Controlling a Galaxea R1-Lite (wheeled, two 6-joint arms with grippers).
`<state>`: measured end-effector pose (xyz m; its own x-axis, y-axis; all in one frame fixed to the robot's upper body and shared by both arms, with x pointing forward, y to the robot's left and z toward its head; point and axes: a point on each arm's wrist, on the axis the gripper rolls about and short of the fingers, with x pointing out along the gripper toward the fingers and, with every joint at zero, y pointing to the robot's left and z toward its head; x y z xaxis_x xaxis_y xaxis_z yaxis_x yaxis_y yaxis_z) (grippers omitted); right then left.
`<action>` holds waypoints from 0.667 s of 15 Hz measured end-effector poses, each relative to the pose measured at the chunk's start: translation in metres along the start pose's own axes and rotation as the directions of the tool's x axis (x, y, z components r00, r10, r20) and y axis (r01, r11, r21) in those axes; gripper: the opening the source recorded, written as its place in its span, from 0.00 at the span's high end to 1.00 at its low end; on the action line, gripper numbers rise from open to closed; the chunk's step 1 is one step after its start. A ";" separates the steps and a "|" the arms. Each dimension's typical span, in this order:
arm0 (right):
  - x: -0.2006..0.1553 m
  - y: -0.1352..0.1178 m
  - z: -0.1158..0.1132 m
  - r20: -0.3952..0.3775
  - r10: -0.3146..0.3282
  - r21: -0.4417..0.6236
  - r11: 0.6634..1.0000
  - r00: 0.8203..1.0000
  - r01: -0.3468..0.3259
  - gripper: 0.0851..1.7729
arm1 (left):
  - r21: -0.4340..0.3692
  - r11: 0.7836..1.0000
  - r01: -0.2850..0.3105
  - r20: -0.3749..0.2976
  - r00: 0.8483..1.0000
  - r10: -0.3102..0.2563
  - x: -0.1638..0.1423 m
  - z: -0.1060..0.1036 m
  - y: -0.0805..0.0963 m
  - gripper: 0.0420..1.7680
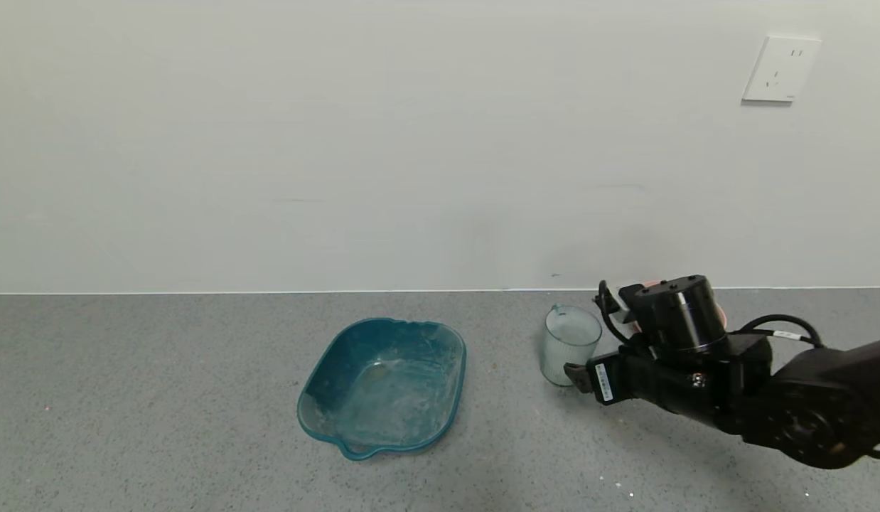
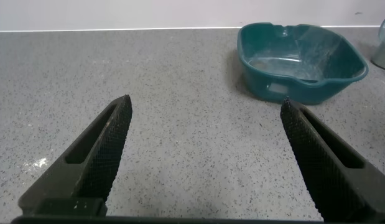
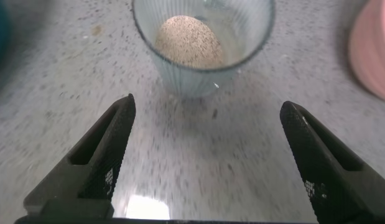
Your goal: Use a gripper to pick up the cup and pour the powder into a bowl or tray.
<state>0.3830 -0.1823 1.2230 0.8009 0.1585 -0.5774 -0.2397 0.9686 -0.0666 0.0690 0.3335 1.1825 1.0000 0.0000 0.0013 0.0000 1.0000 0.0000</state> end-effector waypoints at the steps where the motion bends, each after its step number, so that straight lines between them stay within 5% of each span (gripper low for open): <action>1: -0.018 -0.004 0.004 -0.011 0.008 -0.003 1.000 1.000 -0.008 0.05 | 0.000 1.000 0.000 0.000 1.000 0.000 0.000 0.000 0.000 0.03; 6: -0.113 -0.023 0.013 0.005 0.052 -0.006 0.999 0.999 -0.052 0.04 | 0.000 1.000 0.000 0.000 1.000 0.000 0.000 0.000 0.000 0.03; 10: -0.186 -0.042 -0.009 0.040 0.073 -0.010 0.997 0.997 -0.072 0.04 | 0.000 1.000 0.000 0.000 1.000 0.000 0.000 0.000 0.000 0.03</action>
<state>0.2395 -0.2541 1.3260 0.8025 0.2359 -0.5480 -0.3024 0.9526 -0.0327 0.0690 0.3335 1.1825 1.0000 0.0000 0.0013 0.0000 1.0000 0.0000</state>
